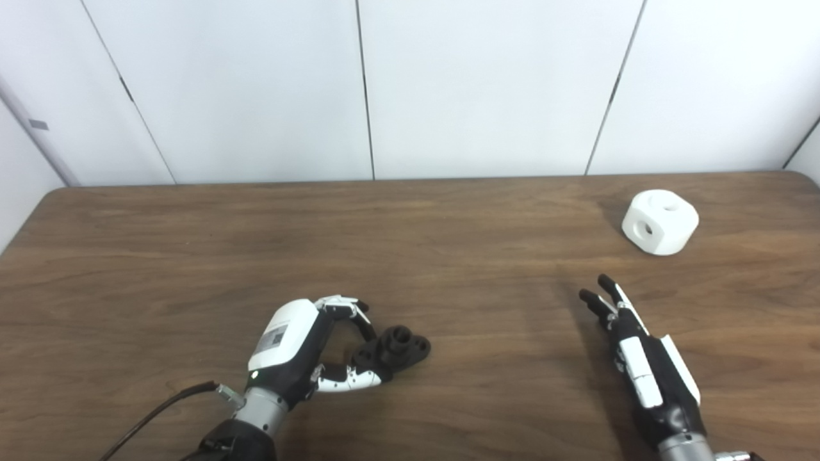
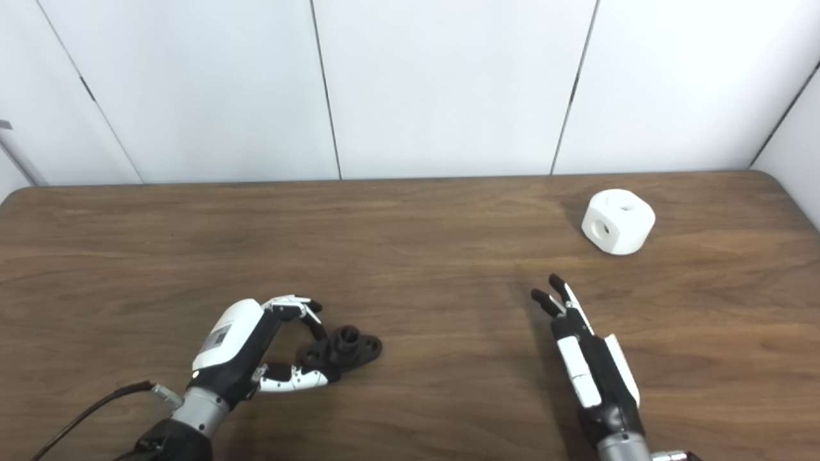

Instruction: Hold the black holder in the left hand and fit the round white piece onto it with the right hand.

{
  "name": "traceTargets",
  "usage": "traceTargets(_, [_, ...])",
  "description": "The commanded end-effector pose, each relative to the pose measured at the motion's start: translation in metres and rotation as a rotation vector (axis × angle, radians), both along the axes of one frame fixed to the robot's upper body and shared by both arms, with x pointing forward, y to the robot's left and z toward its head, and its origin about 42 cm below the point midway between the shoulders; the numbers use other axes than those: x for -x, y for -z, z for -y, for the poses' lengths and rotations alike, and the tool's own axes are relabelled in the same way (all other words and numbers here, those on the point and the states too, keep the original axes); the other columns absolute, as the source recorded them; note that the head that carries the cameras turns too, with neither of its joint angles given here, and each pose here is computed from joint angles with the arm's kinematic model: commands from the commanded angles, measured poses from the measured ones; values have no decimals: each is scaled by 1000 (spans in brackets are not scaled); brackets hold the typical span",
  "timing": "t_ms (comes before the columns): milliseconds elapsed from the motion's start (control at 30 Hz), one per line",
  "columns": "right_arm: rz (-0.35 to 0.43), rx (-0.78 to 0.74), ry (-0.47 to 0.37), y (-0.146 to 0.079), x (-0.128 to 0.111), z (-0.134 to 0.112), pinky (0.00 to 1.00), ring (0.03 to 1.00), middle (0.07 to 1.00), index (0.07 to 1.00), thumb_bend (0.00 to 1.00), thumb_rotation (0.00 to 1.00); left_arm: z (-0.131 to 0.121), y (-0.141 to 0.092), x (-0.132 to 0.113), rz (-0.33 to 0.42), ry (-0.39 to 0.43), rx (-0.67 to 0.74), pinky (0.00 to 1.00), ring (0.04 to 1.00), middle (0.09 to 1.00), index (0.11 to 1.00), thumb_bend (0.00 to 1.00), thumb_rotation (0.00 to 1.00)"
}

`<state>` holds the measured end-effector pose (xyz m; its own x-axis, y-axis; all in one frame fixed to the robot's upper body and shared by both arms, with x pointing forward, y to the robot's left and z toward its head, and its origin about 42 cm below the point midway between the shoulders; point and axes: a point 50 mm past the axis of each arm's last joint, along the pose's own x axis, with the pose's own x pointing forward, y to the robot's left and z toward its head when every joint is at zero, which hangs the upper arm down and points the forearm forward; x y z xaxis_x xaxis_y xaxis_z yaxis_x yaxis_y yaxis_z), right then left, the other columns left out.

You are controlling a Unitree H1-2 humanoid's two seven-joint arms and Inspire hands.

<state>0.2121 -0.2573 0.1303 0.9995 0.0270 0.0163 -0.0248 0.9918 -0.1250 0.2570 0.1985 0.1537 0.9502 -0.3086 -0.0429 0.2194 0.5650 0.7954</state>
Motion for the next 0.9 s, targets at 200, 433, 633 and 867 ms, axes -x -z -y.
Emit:
traceTargets(200, [28, -6, -21, -10, -2, -6, 1000, 950, 898, 981, 648, 973, 20, 23, 16, -124, 122, -26, 776, 889, 800, 488, 517, 49])
traceTargets(433, [29, -13, -26, -10, -3, -9, 1000, 956, 899, 988, 639, 971, 25, 38, 16, -104, 160, -115, 915, 899, 799, 489, 517, 48])
traceTargets(633, [32, 6, -25, -10, -3, -10, 1000, 954, 904, 988, 649, 986, 25, 42, 10, -76, 169, -168, 921, 890, 791, 488, 518, 46])
traceTargets(867, [38, 14, -23, -10, -1, -9, 1000, 977, 930, 988, 668, 992, 30, 43, -1, -13, 226, -288, 924, 887, 794, 489, 518, 47])
